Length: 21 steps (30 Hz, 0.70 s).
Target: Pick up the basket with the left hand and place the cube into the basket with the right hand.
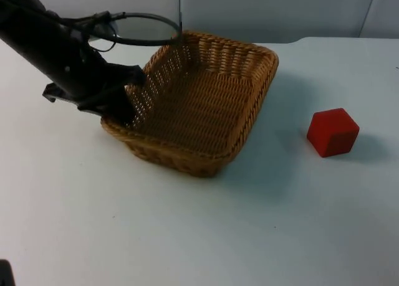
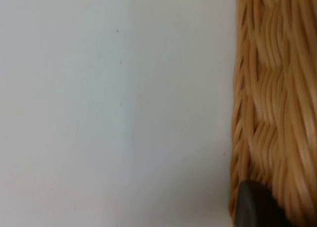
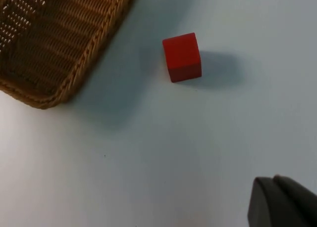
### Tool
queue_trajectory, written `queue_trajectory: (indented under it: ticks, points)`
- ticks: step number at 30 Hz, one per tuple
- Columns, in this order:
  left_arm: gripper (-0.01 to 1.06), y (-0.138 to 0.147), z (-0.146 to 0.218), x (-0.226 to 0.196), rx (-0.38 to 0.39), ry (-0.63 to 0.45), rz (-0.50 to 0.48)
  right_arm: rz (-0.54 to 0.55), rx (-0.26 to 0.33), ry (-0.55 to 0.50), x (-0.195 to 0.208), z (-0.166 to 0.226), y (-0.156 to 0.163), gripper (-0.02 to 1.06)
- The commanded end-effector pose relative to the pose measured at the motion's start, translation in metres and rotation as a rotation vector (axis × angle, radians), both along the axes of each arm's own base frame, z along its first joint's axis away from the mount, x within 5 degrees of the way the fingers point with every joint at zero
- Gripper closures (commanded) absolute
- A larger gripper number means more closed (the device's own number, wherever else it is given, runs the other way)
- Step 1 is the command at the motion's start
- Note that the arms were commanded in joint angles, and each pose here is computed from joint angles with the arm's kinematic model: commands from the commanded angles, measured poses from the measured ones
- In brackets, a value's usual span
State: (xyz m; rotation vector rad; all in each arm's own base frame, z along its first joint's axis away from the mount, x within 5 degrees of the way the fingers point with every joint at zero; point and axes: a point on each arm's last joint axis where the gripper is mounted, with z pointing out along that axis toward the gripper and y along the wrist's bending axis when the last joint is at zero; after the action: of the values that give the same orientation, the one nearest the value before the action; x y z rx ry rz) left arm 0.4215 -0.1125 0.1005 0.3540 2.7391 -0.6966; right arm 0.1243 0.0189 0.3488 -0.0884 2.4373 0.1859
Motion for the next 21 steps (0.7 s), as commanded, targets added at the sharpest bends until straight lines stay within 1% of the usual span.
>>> queue_trajectory:
  ticks: [1,6,7,9,12,13,16,17,21]
  points:
    - [1.05,-0.003,0.013,0.007,-0.027,-0.042,0.029,0.001,0.008,-0.004,0.0,0.002,0.001,1.05]
    - [1.05,-0.001,0.049,0.011,-0.137,0.013,0.032,0.006,0.004,0.047,-0.004,-0.001,0.001,1.05]
    - [1.05,-0.001,0.049,0.011,-0.137,0.013,0.032,0.006,0.004,0.047,-0.004,-0.001,0.001,1.05]
    - [1.05,0.007,0.06,0.01,-0.156,0.02,0.033,-0.001,0.009,0.057,-0.005,-0.001,0.001,1.05]
    - [1.05,0.019,0.068,0.005,-0.186,0.071,0.014,-0.003,0.011,0.056,-0.004,-0.001,0.001,1.05]
    - [1.05,0.019,0.068,0.005,-0.186,0.071,0.014,-0.003,0.011,0.056,-0.004,-0.001,0.001,1.05]
    - [1.05,0.03,0.067,-0.001,-0.211,0.141,0.007,-0.005,0.013,0.054,-0.004,-0.001,0.001,1.05]
    - [1.05,0.03,0.067,-0.001,-0.211,0.141,0.007,-0.005,0.013,0.054,-0.004,-0.001,0.001,1.05]
    - [1.05,0.039,0.05,-0.009,-0.215,0.187,0.063,-0.013,0.019,-0.006,0.0,0.002,0.001,1.05]
